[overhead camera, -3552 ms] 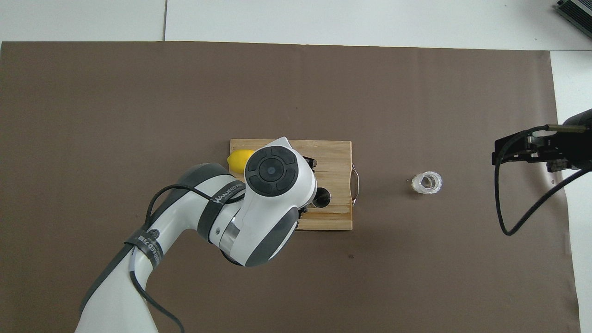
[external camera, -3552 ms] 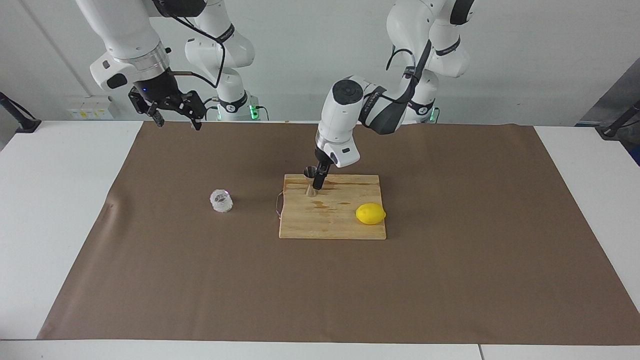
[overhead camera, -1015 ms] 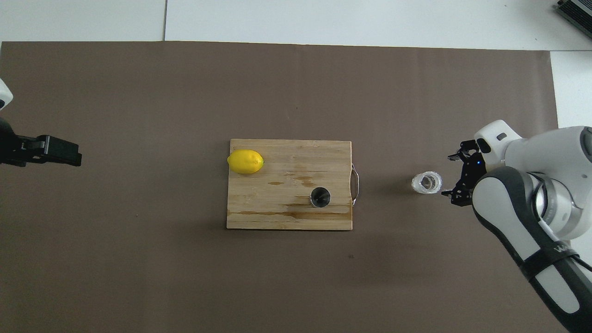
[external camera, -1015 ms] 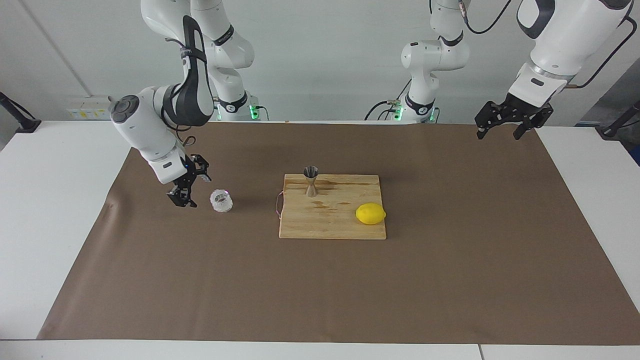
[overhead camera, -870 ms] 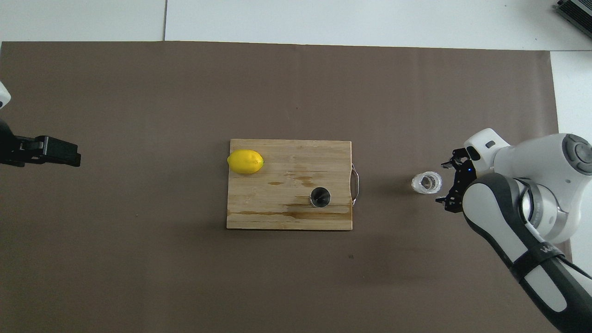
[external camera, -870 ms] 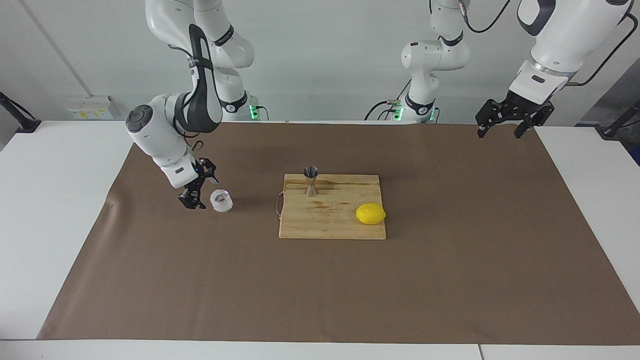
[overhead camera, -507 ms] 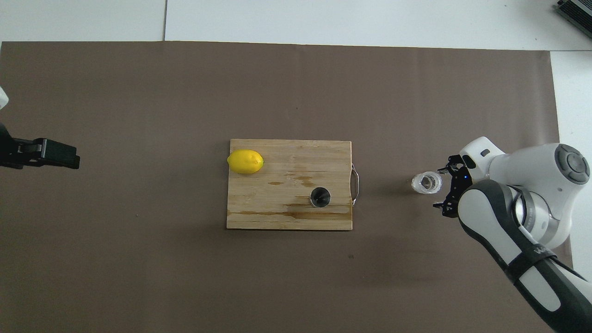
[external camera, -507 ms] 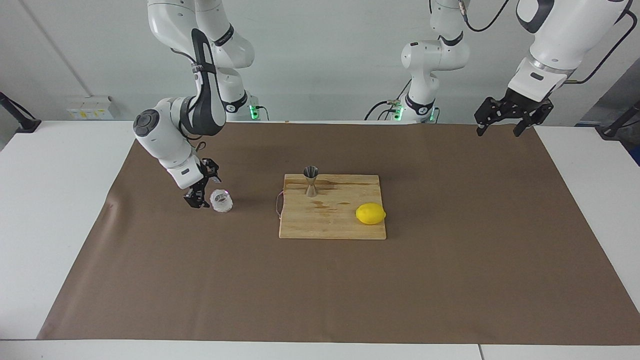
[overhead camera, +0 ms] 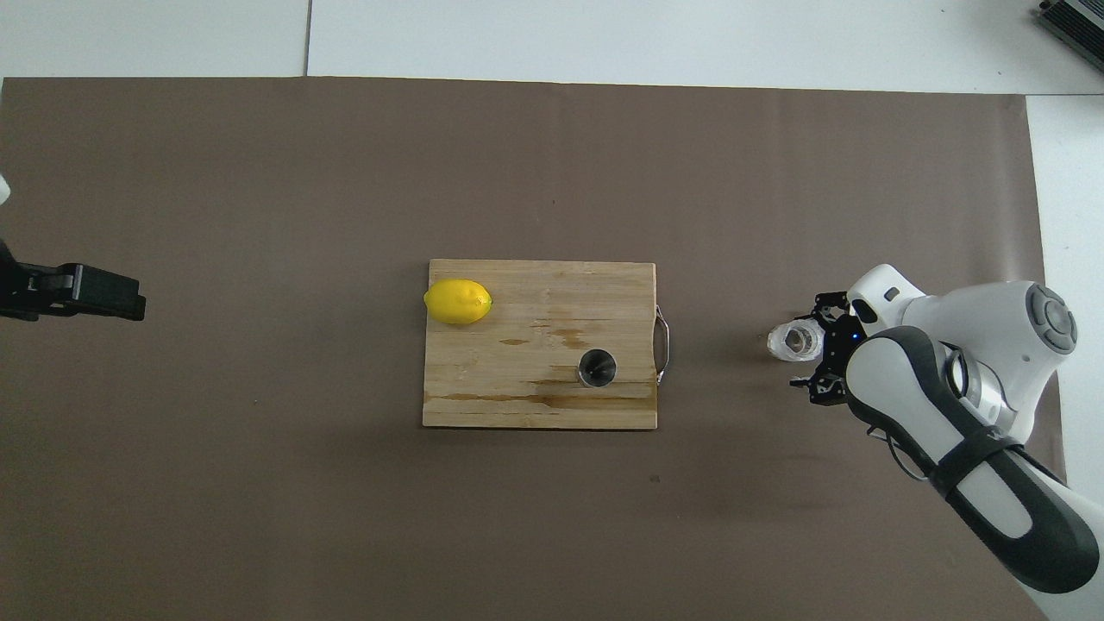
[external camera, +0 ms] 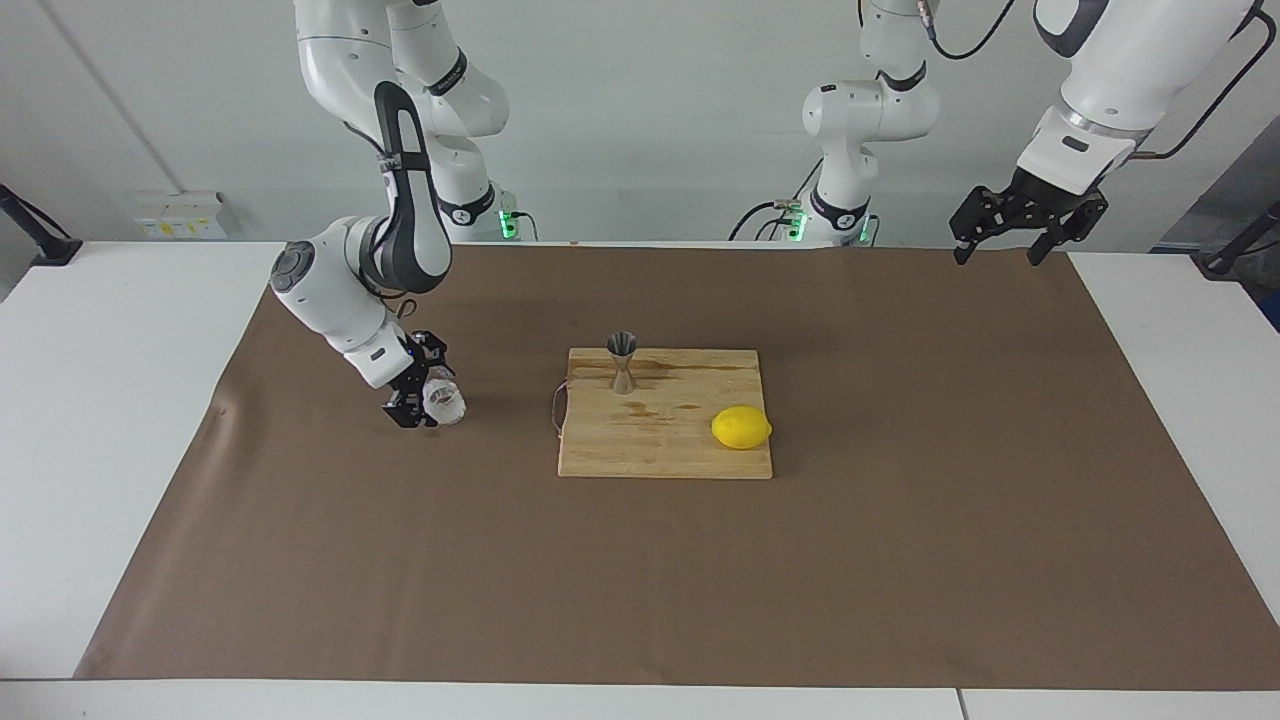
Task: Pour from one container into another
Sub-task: 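Close the right gripper around the small white cup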
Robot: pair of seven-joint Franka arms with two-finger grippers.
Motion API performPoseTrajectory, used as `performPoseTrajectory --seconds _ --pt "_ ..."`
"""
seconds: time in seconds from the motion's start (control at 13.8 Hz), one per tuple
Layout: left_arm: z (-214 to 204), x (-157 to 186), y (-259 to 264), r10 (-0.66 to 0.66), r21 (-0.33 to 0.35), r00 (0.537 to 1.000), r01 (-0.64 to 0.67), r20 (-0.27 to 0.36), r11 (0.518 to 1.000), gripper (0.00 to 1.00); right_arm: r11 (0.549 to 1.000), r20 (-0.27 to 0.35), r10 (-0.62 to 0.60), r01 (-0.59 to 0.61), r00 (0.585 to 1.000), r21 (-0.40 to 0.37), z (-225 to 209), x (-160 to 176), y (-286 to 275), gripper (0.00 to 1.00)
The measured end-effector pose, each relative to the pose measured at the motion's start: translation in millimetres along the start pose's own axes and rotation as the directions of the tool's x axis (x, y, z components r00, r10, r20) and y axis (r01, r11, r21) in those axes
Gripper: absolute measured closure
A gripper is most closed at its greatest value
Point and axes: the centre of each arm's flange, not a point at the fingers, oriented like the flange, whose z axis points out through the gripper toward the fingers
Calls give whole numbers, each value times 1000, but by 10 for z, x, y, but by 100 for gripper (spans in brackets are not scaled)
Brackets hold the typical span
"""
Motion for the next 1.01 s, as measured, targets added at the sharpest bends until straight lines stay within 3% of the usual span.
performPoseTrajectory --seconds 0.36,0.51,0.65,0.8,1.01 --pt "0 -2 -6 -1 0 1000 1 1 1000 0 1000 -16 15 -15 1000 -4 -1 5 2 2" --pt "8 -4 -6 -1 0 1000 1 4 1000 0 1000 -16 15 -15 1000 -5 -3 6 4 18" --pt "8 -6 -6 -1 0 1000 1 5 1000 0 1000 -16 14 -14 1000 -5 -4 6 5 22" --pt "5 -7 -6 -1 0 1000 1 5 1000 0 1000 -15 13 -14 1000 -17 -25 9 23 42" --pt "3 -9 -6 -1 0 1000 1 4 1000 0 1000 -15 13 -13 1000 -19 -33 13 28 51"
